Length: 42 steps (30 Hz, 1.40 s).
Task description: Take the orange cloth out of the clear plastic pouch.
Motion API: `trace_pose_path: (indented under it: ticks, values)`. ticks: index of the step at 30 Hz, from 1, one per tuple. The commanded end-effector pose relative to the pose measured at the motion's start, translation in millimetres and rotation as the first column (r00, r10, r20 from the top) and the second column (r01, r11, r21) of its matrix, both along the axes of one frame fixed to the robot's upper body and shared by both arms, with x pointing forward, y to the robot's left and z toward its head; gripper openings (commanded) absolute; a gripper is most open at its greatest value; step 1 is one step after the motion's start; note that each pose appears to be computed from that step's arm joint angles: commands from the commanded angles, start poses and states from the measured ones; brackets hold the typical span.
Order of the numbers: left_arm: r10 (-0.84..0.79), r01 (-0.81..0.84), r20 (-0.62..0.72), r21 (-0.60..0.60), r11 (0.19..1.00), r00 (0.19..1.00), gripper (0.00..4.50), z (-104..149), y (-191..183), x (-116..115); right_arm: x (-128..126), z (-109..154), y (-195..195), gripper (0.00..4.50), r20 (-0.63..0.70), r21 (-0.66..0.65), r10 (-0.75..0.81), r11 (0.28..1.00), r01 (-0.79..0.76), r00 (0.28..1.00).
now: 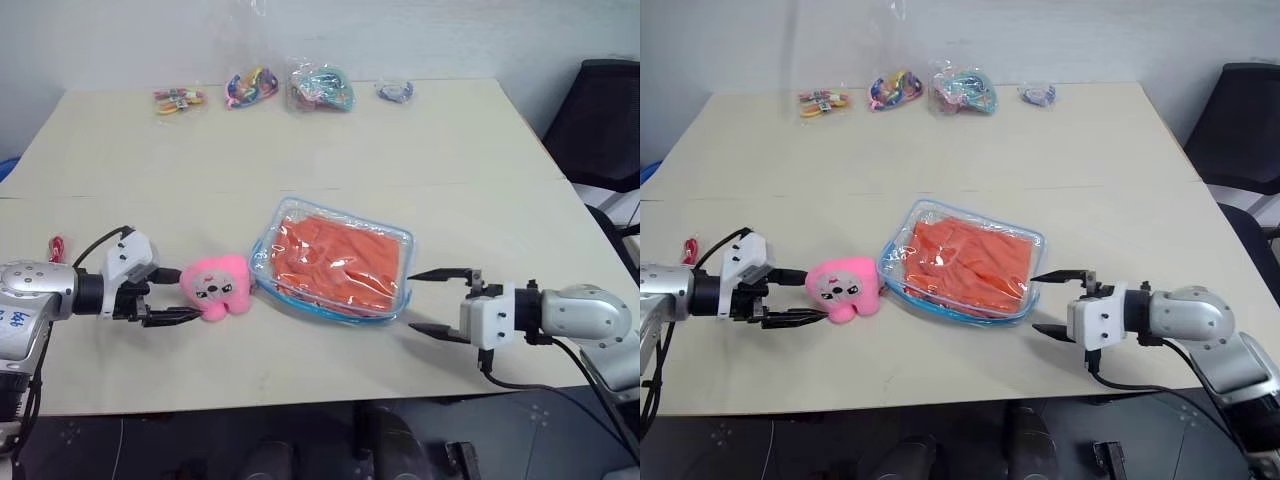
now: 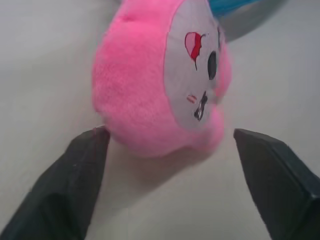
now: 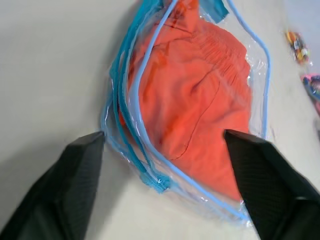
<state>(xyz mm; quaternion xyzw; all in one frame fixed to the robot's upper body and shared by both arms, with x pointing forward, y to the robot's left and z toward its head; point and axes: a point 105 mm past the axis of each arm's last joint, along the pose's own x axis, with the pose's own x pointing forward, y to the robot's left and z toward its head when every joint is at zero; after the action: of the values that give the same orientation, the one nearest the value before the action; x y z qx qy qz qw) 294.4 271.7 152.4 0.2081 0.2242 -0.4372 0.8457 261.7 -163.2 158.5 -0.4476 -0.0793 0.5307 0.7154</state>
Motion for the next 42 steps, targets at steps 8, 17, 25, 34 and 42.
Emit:
trace_pose_path:
  ticks: [8,17,25,34,42]
  values:
    - [-0.326,0.311,0.35,0.101,0.945,0.878,4.5,117,-75,24,-29,44,9,4.48,-0.288,0.257,-0.076,0.954,0.153,0.955]
    - [-0.706,0.54,0.284,0.482,0.69,0.649,4.5,52,-132,21,-46,46,19,4.48,-0.38,0.302,-0.082,0.93,0.208,0.921]
    - [-0.786,0.535,0.288,0.602,0.593,0.547,4.5,24,-140,34,-54,43,22,4.48,-0.397,0.311,-0.108,0.919,0.244,0.912]
    - [-0.767,0.538,0.319,0.564,0.626,0.557,3.21,20,-144,41,-57,37,24,4.5,-0.399,0.302,-0.127,0.917,0.261,0.908]
    - [-0.759,0.552,0.318,0.538,0.638,0.567,2.95,22,-145,38,-55,35,22,4.5,-0.398,0.291,-0.131,0.92,0.261,0.908]
